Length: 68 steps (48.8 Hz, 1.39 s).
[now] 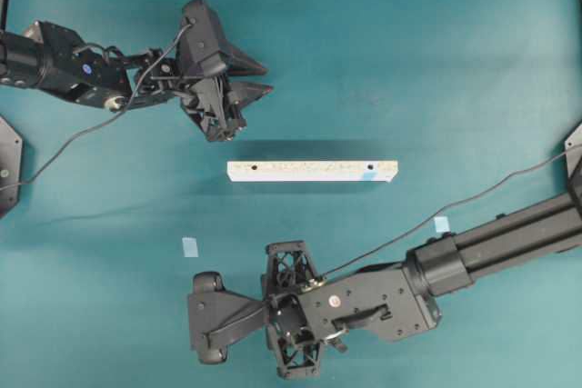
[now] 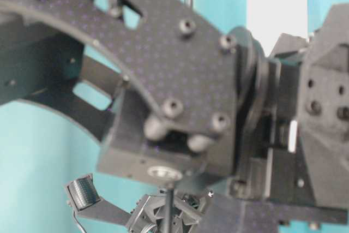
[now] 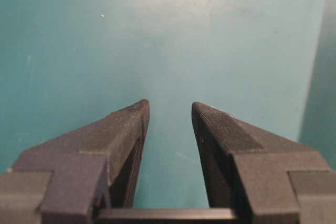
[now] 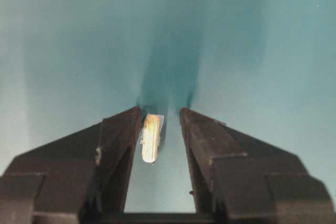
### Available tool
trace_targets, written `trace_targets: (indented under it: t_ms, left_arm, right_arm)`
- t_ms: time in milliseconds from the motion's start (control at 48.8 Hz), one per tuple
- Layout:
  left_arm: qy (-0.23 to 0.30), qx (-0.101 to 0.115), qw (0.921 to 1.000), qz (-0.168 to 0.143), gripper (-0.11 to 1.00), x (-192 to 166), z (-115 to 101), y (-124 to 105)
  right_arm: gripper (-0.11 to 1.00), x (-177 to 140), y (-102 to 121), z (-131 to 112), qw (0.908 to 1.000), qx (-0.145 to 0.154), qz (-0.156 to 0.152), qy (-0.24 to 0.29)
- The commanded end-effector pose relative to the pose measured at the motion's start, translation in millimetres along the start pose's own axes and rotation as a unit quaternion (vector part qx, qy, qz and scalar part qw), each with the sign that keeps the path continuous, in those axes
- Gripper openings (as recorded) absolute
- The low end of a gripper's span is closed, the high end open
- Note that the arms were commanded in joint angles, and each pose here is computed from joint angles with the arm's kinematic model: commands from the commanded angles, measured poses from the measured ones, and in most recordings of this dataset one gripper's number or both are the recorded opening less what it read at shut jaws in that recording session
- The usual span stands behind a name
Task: Insert the rod into the hole on the wooden board.
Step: 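Lift the wooden peg off the table with the right gripper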
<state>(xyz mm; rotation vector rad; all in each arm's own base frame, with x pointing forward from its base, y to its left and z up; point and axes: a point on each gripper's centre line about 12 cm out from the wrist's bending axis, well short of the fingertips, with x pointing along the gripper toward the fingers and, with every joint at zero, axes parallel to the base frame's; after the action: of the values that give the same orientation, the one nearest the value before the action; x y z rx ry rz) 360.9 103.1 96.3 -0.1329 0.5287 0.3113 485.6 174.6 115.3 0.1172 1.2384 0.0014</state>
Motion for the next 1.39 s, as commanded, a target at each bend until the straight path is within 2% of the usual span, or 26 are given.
trace_targets:
  t_ms: [0,246,472,985,1374]
  left_arm:
    - [-0.018,-0.003,0.9998,-0.002,0.48,-3,12,-1]
    - [-0.014,-0.003,0.9999,-0.002,0.48,-3,11,-1]
    - [-0.001,-0.003,1.0000,-0.002,0.48,-3,8,-1]
    - [-0.001,-0.003,1.0000,-0.003,0.48,-3,8,-2]
    - [0.010,-0.003,0.9999,-0.002,0.48,-5,7,-1]
  right_arm:
    - [0.43,-15,5,10,0.9997,0.001,0.011,-0.021]
    - [0.39,-15,5,10,0.9997,0.003,0.010,-0.020]
    - [0.11,-15,6,9,0.9998,0.005,0.010,-0.018]
    - [0.11,-18,5,10,0.9997,0.004,0.010,-0.023]
    - [0.11,-74,3,23,0.9953,-0.010,0.021,-0.094]
